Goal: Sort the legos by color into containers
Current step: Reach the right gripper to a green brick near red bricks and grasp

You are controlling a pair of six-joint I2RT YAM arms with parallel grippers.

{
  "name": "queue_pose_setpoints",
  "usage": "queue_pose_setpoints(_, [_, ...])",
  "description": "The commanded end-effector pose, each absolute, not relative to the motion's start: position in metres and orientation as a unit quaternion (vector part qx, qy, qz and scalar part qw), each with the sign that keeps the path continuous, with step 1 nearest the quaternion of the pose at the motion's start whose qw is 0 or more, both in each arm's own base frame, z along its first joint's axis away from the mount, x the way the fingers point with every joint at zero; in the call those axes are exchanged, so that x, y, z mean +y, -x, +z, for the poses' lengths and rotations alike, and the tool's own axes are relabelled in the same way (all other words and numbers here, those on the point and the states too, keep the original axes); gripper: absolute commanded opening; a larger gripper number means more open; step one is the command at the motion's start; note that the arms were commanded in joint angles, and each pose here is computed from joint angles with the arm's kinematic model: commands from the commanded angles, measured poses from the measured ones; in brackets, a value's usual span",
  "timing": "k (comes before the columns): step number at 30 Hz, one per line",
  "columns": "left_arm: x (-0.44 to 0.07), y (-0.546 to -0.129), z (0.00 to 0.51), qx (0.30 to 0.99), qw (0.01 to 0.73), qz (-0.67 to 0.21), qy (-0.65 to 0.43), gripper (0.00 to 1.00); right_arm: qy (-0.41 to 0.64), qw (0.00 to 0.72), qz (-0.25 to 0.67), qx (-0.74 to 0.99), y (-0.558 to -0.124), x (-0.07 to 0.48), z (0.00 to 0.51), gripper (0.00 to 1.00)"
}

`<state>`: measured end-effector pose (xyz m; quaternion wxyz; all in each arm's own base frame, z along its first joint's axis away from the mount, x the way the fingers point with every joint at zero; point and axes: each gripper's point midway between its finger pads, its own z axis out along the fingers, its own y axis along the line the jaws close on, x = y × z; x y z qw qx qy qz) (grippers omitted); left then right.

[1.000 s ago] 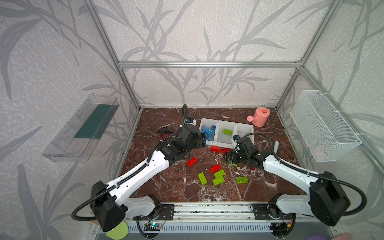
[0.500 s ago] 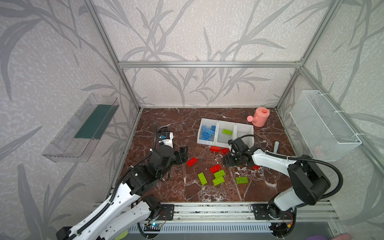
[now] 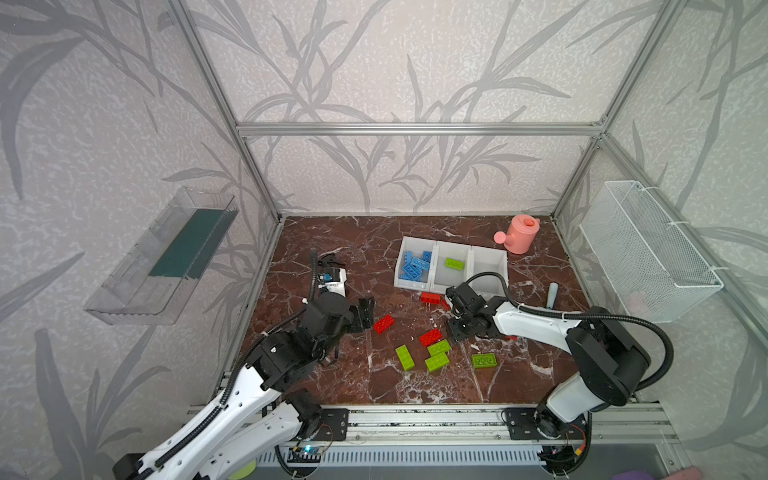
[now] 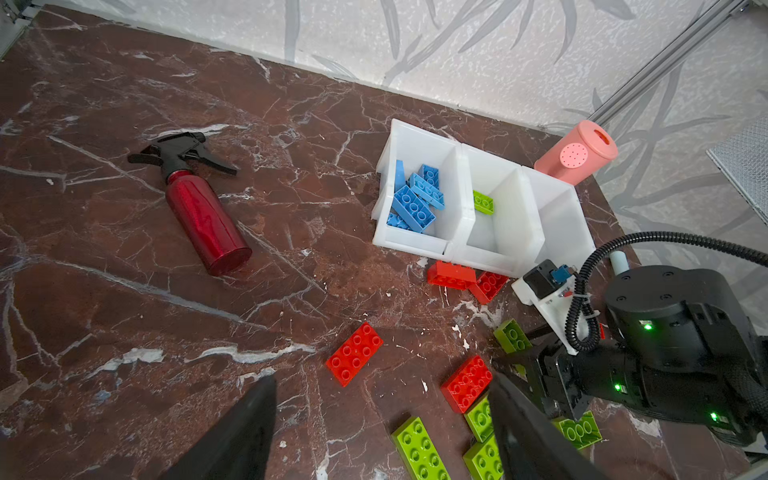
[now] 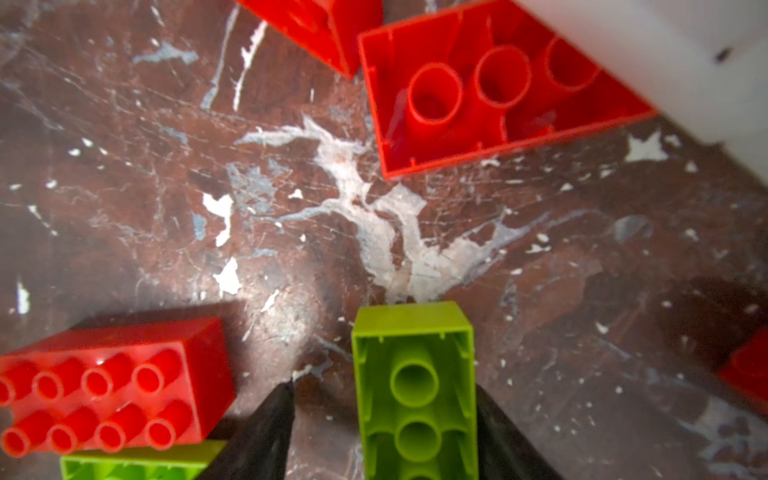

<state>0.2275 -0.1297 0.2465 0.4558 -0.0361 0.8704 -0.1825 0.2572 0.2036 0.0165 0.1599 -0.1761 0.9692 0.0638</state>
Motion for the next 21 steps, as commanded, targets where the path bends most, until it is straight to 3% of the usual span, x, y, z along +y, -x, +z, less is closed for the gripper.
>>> queue_pose_setpoints(1, [-0.119,-0.225,0.24,0.872,0.457,-0.167,0.054,0.8,0.176,0.148,0.038,0.972,-0.256,0.198,0.013,0.58])
queue_pose_setpoints(4, [-0.113,-0.223,0.24,0.869,0.463,-0.164,0.063,0.8,0.18,0.153,0.028,0.971,-0.256,0.198,0.015,0.51])
queue_pose_setpoints(8, [-0.111,-0.222,0.237,0.869,0.462,-0.163,0.065,0.8,0.183,0.162,0.024,0.969,-0.255,0.199,0.02,0.31])
queue_pose_setpoints(21, [-0.097,-0.219,0.236,0.877,0.458,-0.124,0.067,0.8,0.186,0.193,0.073,0.961,-0.257,0.216,0.065,0.26])
